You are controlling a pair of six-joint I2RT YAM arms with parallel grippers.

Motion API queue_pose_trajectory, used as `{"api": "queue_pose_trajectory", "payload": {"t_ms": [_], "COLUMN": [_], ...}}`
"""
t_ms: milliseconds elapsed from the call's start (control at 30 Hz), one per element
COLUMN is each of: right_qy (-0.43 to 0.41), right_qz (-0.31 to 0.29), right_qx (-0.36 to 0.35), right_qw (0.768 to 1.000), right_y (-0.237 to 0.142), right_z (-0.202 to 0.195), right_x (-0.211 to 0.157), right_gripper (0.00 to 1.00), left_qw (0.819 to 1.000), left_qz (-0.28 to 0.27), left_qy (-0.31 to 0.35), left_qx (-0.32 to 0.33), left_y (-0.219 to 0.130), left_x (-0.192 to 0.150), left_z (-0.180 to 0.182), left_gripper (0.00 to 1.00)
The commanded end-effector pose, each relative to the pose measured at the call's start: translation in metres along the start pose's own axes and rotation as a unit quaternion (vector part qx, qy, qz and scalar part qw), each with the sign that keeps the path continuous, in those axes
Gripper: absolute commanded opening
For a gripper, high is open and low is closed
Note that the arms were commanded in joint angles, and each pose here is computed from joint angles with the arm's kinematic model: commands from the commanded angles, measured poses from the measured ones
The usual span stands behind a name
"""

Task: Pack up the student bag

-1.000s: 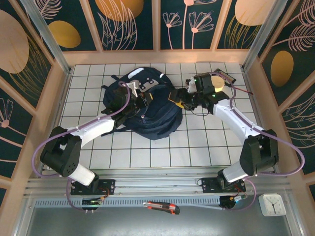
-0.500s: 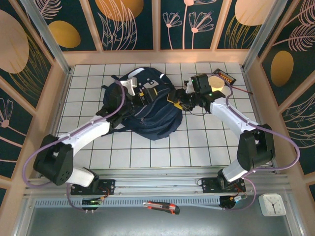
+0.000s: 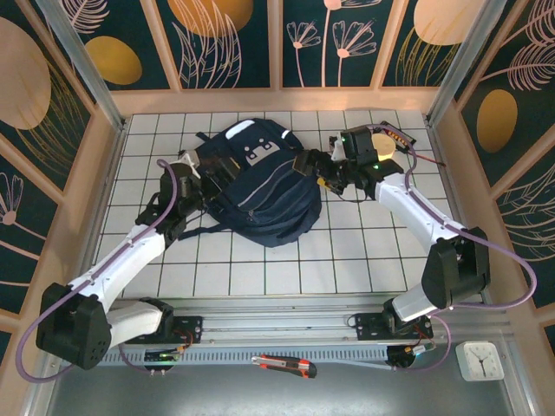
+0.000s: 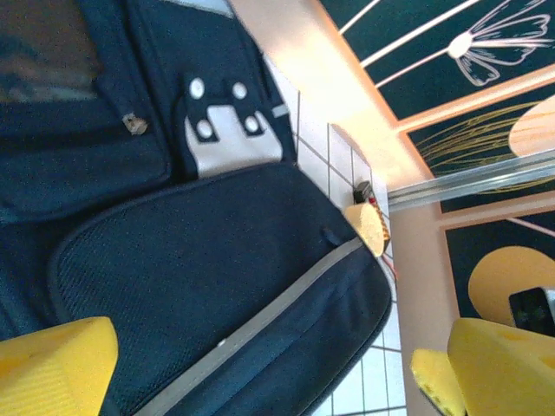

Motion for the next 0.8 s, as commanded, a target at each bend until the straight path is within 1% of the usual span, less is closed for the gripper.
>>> {"api": "queue_pose_trajectory", "payload": {"t_ms": [0,133,233,433,767], "right_qy": [-0.021,-0.018,-0.018,-0.012,-0.008], "right_qz": [-0.013,-0.011,-0.013,-0.018,-0.018], "right_qx": [0.0,0.002,0.002,-0.006,-0.006], "right_qw": [1.0,1.0,1.0,1.0,1.0], "right_y": [-0.007,-0.009,-0.011,-0.016,-0.017], "right_z": [0.012,0.013,0.012,0.005,0.004], "right_x": [0.006,0.004,0.0,-0.006,-0.008], "right_gripper": [0.99,0.99,0.99,0.99,0.99], "left_qw": [0.996,0.991,0.989,0.987,0.986], "left_qz": [0.022,0.052,0.068,0.084,0.101], "left_qy": [-0.075,-0.118,-0.133,-0.136,-0.128], "left_qx": [-0.029,-0.021,-0.006,0.014,0.018], "left_y": [0.008,0.021,0.026,0.029,0.045], "left_x": [-0.006,-0.015,-0.021,-0.025,-0.03], "left_z": [0.003,0.019,0.032,0.045,0.053], "left_gripper": [0.92,0.85,0.84,0.84,0.84]}}
Point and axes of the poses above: each hand's point on the last joint's axis, 136 mm out from that joint toward the fingers, its own y axis out along the fingers, its own z axis along the line the jaws close on, x = y × z, the point moved 5 cm from there along -y, back along the fingers, and after that the axes turned 11 degrees about y, right-handed, at the moved point
